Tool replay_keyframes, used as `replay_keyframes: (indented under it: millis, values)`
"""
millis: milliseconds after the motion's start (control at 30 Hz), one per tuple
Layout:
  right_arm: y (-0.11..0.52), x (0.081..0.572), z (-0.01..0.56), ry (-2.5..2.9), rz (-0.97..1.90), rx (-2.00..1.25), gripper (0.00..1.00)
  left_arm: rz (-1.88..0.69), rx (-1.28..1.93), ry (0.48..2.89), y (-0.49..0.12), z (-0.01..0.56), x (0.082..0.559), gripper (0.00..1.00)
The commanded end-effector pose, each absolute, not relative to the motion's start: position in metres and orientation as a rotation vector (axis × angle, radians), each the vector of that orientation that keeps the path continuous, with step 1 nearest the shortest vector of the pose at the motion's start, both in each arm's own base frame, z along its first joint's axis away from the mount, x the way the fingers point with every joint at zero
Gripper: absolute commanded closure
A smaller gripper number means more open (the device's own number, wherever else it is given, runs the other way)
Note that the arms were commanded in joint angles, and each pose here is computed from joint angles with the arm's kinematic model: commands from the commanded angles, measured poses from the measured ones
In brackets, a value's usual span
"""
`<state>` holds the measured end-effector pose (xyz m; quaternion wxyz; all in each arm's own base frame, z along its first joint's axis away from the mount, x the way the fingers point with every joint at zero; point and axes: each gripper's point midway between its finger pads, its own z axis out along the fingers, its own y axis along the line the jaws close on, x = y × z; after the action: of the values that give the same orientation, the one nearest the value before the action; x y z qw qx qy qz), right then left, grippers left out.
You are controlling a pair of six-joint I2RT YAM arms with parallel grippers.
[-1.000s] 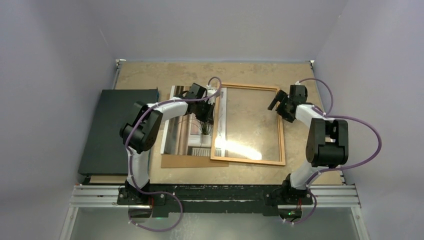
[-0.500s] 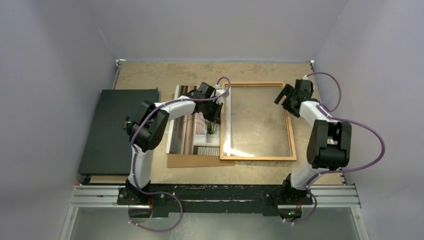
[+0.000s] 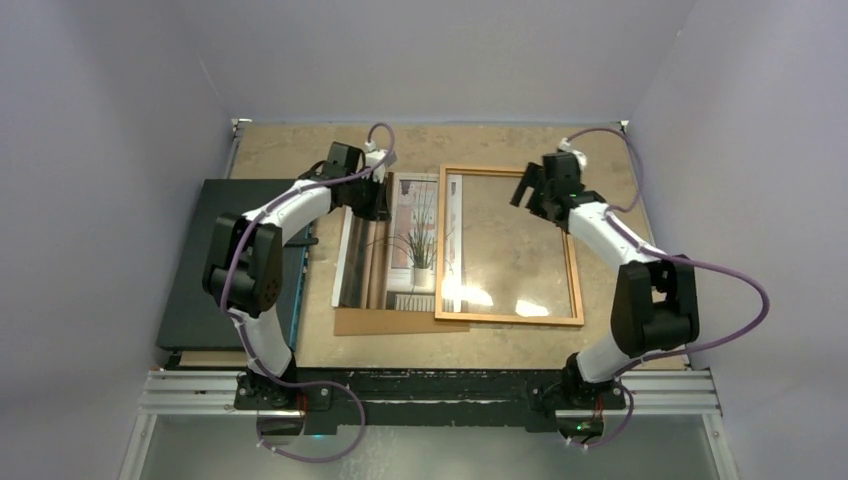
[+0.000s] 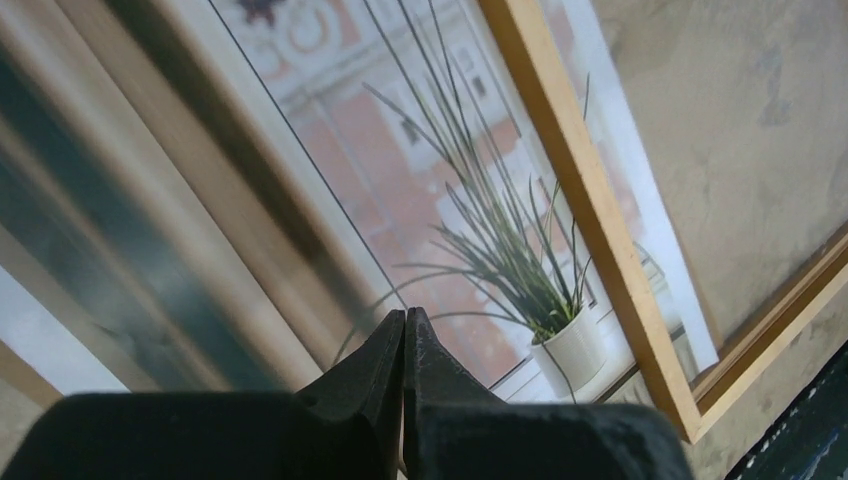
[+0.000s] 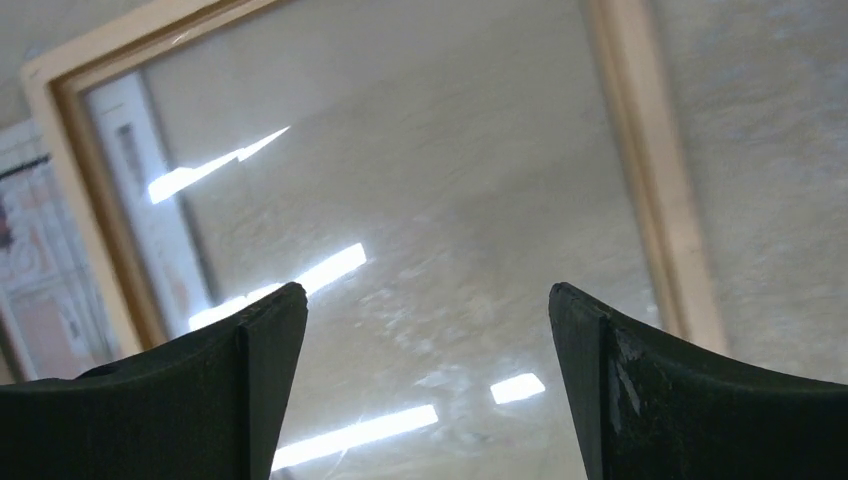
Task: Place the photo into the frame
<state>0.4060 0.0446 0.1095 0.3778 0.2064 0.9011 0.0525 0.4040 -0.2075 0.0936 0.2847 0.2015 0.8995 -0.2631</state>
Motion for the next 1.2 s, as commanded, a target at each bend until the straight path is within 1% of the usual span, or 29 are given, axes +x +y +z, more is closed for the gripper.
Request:
replay_keyframes:
  millis: [0, 100, 233, 333, 433, 600, 733, 1167]
  values:
    - [0.142, 0.41, 0.142, 2.271, 0.219, 0.319, 0.12, -0.678, 0.571, 2.482, -0.191, 0.062, 0.382, 1.0]
    - [0.216, 0.397, 0.15, 2.259, 0.331, 0.182, 0.2, -0.64, 0.571, 2.501, -0.183, 0.05, 0.376, 1.0]
    - [0.294, 0.374, 0.136, 2.314, 0.414, 0.045, 0.23, -0.567, 0.605, 2.519, -0.17, 0.034, 0.369, 1.0]
    - [0.329, 0.362, 0.114, 2.365, 0.432, -0.017, 0.24, -0.547, 0.575, 2.542, -0.159, 0.025, 0.367, 1.0]
    - [0.344, 0.357, 0.093, 2.41, 0.439, -0.034, 0.25, -0.5, 0.56, 2.562, -0.149, 0.018, 0.364, 1.0]
    - [0.346, 0.348, 0.058, 2.503, 0.427, -0.028, 0.26, -0.427, 0.527, 2.598, -0.133, 0.007, 0.36, 1.0]
    - [0.329, 0.349, 0.042, 2.526, 0.361, 0.006, 0.26, -0.389, 0.543, 2.614, -0.127, -0.001, 0.355, 1.0]
    - [0.256, 0.365, 0.035, 2.522, 0.271, 0.174, 0.24, -0.322, 0.579, 2.645, -0.117, -0.018, 0.352, 1.0]
